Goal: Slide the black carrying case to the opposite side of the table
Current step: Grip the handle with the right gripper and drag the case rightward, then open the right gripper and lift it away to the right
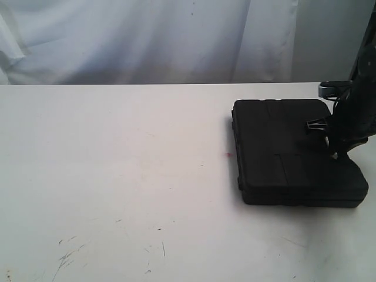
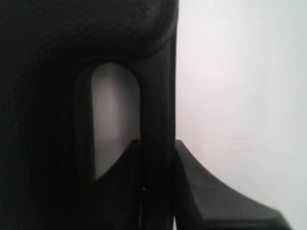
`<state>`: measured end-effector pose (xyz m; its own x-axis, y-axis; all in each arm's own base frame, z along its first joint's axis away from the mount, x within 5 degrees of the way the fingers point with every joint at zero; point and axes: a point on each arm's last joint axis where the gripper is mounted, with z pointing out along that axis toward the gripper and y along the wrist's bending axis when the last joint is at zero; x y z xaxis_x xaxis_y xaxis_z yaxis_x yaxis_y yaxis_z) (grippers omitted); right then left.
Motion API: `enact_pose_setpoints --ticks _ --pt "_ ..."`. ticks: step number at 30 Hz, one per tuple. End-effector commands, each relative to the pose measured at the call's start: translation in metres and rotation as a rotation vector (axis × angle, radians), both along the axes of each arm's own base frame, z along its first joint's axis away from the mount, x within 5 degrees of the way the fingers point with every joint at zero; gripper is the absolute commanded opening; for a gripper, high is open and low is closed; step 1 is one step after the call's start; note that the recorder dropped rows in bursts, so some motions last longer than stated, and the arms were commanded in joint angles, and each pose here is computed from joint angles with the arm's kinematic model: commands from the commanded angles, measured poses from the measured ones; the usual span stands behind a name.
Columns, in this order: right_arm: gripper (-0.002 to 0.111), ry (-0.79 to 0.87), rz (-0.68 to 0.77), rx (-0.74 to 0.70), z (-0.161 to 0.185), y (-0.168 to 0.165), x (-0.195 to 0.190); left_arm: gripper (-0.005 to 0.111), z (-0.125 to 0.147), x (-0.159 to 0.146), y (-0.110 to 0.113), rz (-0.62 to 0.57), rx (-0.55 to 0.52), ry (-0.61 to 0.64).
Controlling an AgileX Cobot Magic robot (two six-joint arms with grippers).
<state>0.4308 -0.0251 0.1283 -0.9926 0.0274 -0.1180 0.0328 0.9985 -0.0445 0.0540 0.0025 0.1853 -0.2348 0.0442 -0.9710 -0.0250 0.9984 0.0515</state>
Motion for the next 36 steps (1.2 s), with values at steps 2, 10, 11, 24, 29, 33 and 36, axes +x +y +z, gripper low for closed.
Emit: enact_pose_setpoints --ticks 2,10,11,24,29,33,36 --pt "0.0 -0.023 0.023 0.041 0.006 0.012 0.001 0.0 -0.001 0.0 0.0 0.0 -0.005 -0.005" --pt "0.0 -0.014 0.025 0.035 0.006 0.014 0.0 0.0 -0.001 0.0 0.0 0.0 -0.005 -0.005" --pt "0.0 -0.014 0.025 0.035 0.006 0.014 0.0 0.0 -0.001 0.0 0.0 0.0 -0.005 -0.005" --pt "0.032 -0.023 -0.002 0.052 0.008 0.015 0.0 0.0 -0.001 0.0 0.0 0.0 -0.005 -0.005" --pt "0.04 -0.038 -0.014 0.053 0.014 0.015 0.0 0.0 -0.001 0.0 0.0 0.0 -0.005 -0.005" --pt "0.04 -0.067 -0.025 0.047 0.027 0.013 -0.001 0.0 -0.001 0.0 0.0 0.0 -0.005 -0.005" --pt "0.04 -0.095 -0.058 0.056 0.042 0.008 -0.003 0.0 -0.001 0.0 0.0 0.0 -0.005 -0.005"
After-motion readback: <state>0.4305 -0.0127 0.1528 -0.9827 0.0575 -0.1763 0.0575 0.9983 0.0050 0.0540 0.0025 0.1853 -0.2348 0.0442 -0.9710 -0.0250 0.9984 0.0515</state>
